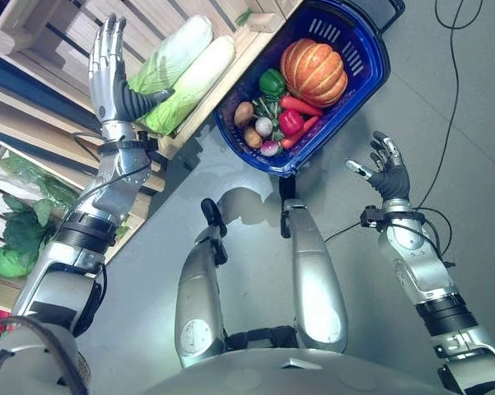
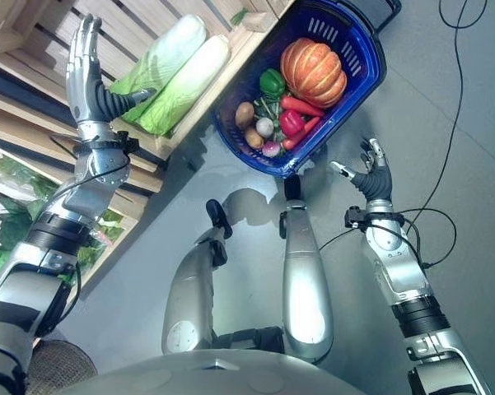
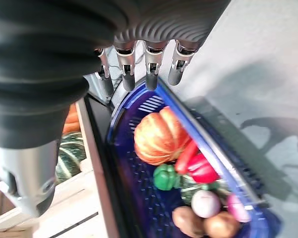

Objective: Pick up fruits and vegetables into the basket

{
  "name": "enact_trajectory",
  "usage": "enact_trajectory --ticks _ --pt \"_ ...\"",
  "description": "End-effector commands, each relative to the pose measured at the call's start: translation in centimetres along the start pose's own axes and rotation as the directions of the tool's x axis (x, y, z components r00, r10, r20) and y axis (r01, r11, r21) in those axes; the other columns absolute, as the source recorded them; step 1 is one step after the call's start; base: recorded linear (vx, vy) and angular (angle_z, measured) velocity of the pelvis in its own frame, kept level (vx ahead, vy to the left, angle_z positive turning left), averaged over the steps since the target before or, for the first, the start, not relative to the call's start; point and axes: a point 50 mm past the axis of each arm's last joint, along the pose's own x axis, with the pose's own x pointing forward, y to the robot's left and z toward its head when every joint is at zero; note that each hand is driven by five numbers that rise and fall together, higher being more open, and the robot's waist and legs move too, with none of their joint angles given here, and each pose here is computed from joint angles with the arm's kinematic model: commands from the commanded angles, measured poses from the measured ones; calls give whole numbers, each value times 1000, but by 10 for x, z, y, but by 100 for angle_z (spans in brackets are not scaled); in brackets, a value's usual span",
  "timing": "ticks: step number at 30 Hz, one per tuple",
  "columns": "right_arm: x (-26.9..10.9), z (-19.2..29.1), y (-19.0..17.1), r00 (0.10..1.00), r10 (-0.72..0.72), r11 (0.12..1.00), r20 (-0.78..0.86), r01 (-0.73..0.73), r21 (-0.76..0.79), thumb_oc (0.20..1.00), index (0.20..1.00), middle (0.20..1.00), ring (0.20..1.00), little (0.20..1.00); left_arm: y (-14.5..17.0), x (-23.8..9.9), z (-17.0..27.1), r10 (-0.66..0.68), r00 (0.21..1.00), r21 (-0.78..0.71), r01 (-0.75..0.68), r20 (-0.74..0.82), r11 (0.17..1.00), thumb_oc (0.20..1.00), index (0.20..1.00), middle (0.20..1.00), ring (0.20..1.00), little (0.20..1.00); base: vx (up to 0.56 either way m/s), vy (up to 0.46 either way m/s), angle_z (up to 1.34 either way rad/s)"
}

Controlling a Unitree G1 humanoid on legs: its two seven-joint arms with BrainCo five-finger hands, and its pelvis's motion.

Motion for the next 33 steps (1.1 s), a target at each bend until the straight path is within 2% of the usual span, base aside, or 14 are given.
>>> enact_trajectory --ticks 1,9,22,28,33 --pt "-6 18 3 995 56 998 88 -54 -24 1000 1000 1000 1000 1000 24 19 -9 131 990 -11 -132 -51 991 1000 1000 1000 1000 1000 8 84 -8" --pt "-1 34 -2 989 44 997 144 -35 -64 1000 1000 1000 1000 1000 29 31 -37 192 943 -18 -205 -272 979 1000 1000 1000 1000 1000 51 94 -7" --pt "10 53 1 979 54 992 195 -31 -119 1000 1000 1000 1000 1000 43 34 -64 253 868 56 -254 -427 965 1000 1000 1000 1000 1000 33 74 -3" --pt "13 50 1 986 54 995 159 -41 -86 1000 1000 1000 1000 1000 48 32 -76 249 842 98 -231 -479 968 1000 1000 1000 1000 1000 21 83 -4" --pt "13 46 1 988 55 997 146 -46 -68 1000 1000 1000 1000 1000 48 25 -88 212 838 165 -148 -503 975 1000 1000 1000 1000 1000 9 76 0"
